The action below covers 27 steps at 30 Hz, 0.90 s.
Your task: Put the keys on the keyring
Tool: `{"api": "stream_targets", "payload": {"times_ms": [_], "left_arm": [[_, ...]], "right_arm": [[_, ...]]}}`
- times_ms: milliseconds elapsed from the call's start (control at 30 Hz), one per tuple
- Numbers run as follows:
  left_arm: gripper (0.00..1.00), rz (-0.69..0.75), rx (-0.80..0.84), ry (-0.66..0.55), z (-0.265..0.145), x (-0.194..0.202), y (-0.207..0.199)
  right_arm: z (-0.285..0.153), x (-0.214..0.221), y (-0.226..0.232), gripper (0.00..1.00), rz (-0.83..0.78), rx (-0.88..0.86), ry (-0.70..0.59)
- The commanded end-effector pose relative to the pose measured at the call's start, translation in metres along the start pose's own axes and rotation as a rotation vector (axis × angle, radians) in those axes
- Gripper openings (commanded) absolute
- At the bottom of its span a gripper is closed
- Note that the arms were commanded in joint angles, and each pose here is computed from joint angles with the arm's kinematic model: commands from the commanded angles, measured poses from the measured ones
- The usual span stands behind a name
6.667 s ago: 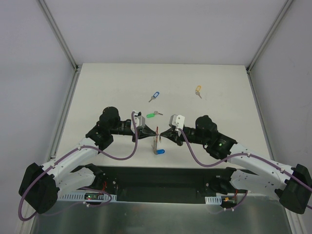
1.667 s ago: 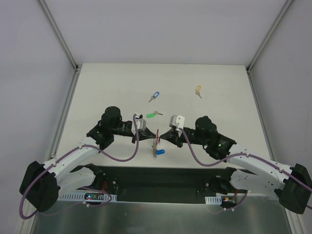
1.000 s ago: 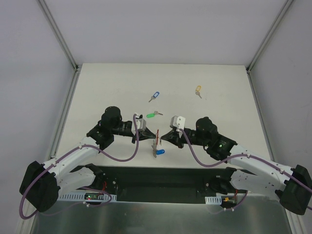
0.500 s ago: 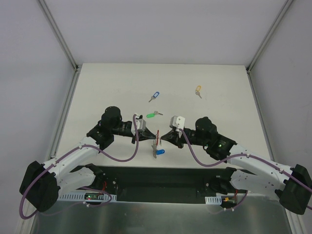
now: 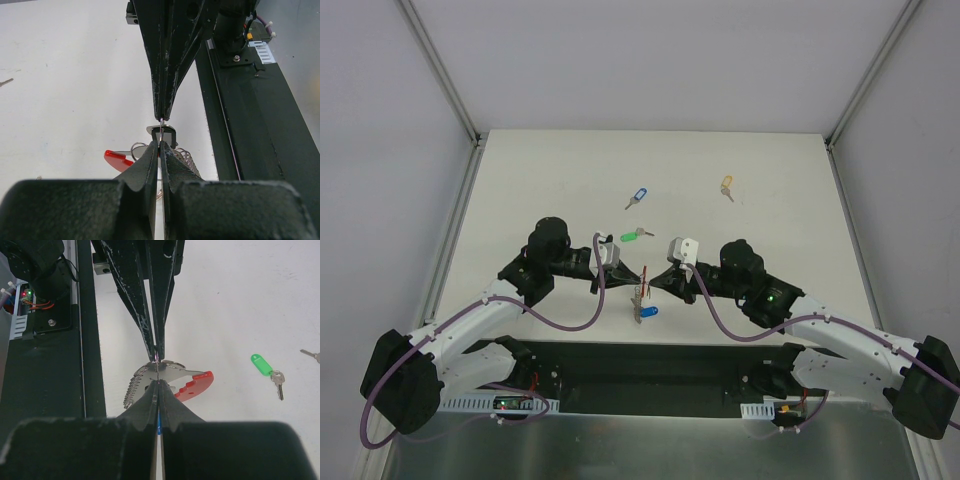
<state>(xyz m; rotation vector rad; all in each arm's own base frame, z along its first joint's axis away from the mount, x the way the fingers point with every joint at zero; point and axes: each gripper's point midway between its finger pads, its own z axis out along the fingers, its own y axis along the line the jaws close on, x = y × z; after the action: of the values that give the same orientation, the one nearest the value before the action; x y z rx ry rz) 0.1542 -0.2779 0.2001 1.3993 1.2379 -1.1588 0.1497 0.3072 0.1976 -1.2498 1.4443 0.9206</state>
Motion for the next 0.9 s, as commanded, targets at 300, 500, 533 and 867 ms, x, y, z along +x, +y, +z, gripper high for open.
{"api": "stream_targets", "payload": {"times_ms": [300,500,533,867], "left_arm": [[0.0,0.054,0.025,-0.036,0.0018,-0.0206,0.0006],[0.0,0.046,0.028,-0.032,0.0022,-0.0198,0.0008],[0.0,0.046,0.028,-0.031,0.0023,-0.0194,0.001],[0.0,0.038,0.042,-0.031,0.0032,-0.019,-0.0003]], "right_arm": [[-0.0009,-0.03,-0.0017,0.01,-0.04,-0.003,-0.098],[-0.0014,-0.0301,-0.0018,0.01,-0.04,-0.001,-0.099],[-0.0016,-0.0308,-0.0024,0.01,-0.041,0.001,-0.1],[0.0004,-0.0319,-0.0017,0.01,-0.043,-0.008,-0.101]]}}
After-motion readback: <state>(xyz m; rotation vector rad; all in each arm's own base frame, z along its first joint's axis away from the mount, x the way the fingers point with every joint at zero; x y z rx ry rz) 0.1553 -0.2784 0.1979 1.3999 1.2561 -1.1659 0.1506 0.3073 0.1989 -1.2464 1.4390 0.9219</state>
